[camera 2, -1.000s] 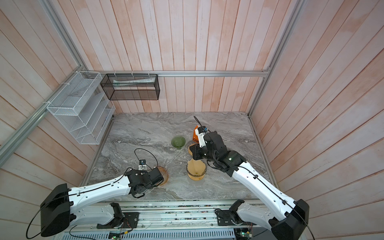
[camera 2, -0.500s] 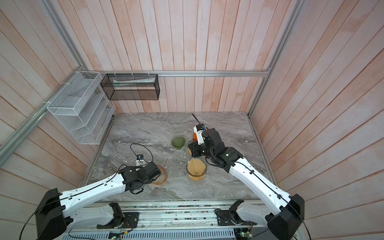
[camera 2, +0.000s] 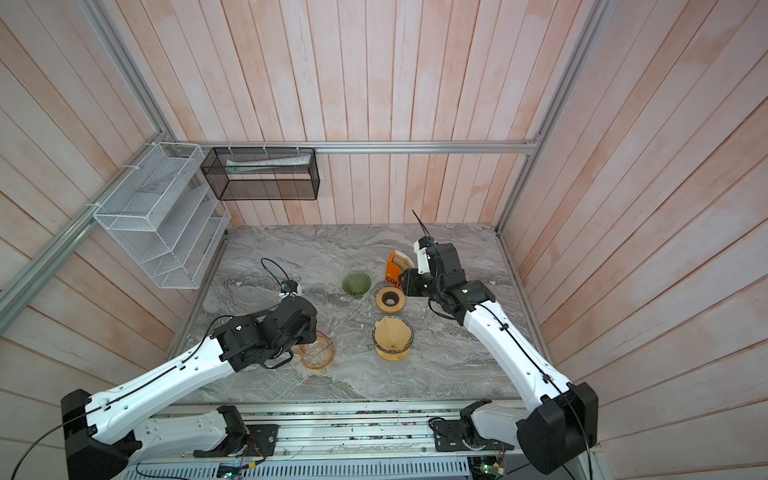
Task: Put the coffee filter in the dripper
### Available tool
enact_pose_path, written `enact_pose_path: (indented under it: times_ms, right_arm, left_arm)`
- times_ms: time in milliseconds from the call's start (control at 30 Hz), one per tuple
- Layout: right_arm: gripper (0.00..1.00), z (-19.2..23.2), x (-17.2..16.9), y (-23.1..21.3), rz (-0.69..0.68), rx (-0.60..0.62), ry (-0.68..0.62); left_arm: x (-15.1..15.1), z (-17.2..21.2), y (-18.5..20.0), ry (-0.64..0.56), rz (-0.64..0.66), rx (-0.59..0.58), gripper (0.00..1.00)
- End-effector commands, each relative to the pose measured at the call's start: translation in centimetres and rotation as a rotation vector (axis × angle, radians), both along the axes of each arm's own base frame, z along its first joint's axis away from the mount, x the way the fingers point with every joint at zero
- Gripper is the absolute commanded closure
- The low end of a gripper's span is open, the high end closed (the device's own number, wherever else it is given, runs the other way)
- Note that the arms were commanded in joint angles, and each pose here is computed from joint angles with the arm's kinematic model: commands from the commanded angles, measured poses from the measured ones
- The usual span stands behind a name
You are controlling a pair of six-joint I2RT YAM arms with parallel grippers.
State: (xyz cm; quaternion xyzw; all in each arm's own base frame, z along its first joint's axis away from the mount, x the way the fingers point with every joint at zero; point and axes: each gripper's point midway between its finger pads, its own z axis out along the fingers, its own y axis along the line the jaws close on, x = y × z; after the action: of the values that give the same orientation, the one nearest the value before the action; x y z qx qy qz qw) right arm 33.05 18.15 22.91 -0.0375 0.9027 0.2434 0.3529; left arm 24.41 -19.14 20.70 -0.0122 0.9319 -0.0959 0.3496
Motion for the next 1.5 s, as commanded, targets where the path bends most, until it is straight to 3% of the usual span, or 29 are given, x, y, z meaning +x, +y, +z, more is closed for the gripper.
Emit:
enact_pose_path:
  times_ms: [0,167,333,433,1133,1467]
  right_arm:
    - [0.61,-3.6,0.1,-1.2,-0.056,-0.037,0.067]
    - [0.55,-7.0,0.4,-1.2,-0.072,-0.039,0.109]
    - [0.48,-9.8,1.0,-1.1,-0.064,-0.078,0.140]
    - [0.46,-11.5,1.5,-2.3,-0.105,-0.147,0.180]
    - [0.43,-15.8,7.1,-0.6,-0.122,-0.042,0.271]
    - [0.43,-18.1,7.6,-0.2,-0.136,-0.065,0.315]
  left_arm:
    - [1.6,1.9,-2.5,-0.045,-0.099,-0.079,0.49]
    - [3.9,3.7,-3.7,-0.070,-0.173,-0.217,0.47]
    - [6.1,4.1,-3.4,-0.034,-0.159,-0.273,0.47]
    - [6.7,4.2,-3.4,-0.032,-0.149,-0.274,0.47]
    - [9.9,3.1,-1.9,0.009,-0.088,-0.282,0.47]
    - [10.3,2.4,-1.3,0.019,-0.089,-0.288,0.47]
